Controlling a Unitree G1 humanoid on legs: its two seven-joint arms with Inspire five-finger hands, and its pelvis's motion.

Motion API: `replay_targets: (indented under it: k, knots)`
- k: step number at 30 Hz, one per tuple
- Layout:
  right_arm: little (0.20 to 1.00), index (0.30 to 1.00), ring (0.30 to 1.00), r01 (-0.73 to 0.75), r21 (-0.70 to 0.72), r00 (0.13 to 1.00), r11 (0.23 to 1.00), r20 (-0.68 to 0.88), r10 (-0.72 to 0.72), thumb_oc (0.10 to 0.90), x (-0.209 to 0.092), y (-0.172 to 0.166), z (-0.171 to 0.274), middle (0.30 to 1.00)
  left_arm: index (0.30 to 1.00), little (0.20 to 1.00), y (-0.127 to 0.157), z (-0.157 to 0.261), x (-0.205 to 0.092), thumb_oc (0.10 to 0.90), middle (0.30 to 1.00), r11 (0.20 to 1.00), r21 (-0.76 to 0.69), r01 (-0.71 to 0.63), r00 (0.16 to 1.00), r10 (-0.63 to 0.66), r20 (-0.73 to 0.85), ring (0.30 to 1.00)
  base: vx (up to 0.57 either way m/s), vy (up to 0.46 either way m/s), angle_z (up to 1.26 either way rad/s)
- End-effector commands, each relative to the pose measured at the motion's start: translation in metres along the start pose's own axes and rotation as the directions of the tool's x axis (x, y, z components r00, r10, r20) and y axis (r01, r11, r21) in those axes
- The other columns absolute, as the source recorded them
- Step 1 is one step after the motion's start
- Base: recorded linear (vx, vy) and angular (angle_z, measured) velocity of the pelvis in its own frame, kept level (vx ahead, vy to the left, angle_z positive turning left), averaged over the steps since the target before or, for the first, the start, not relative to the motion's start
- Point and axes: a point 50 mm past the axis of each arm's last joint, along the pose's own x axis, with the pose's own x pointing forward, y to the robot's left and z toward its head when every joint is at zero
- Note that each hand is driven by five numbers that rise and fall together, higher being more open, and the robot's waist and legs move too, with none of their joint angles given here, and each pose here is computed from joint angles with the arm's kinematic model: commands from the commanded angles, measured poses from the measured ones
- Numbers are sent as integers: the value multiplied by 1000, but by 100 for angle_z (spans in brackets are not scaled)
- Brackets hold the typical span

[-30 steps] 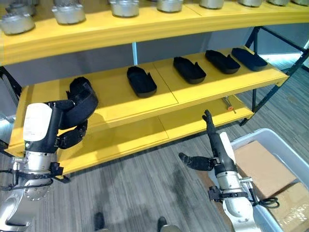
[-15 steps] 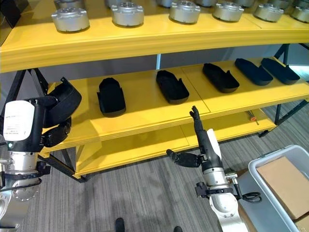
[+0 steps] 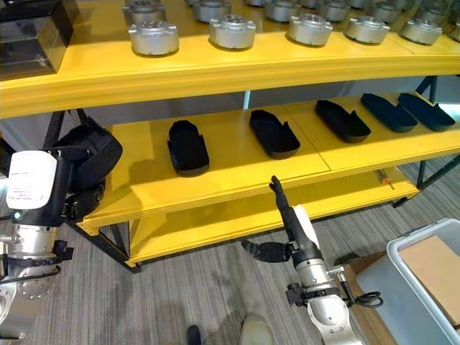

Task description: Move parts from the plastic box to the shelf.

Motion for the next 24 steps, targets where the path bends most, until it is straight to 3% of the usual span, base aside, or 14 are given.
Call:
replay_targets:
  k: [1, 17, 24]
  knots:
    - [1000, 1000, 1000, 64, -15, 955, 998, 289, -57, 900, 19, -22, 46, 1000, 300, 300, 38, 21, 25, 400, 300, 973, 18, -230, 961, 224, 162, 300, 106, -119, 29]
    - [1000, 1000, 1000, 81, -22, 951, 997, 302, -70, 900, 16, -37, 50, 1000, 300, 300, 36, 23, 18, 400, 300, 975, -45, -218, 967, 222, 126, 300, 84, -109, 20]
    - [1000, 1000, 1000, 113, -42, 951, 993, 293, -96, 900, 17, -47, 48, 1000, 300, 300, 45, 16, 21, 400, 300, 964, -26, -264, 959, 265, 102, 300, -9, 34, 21]
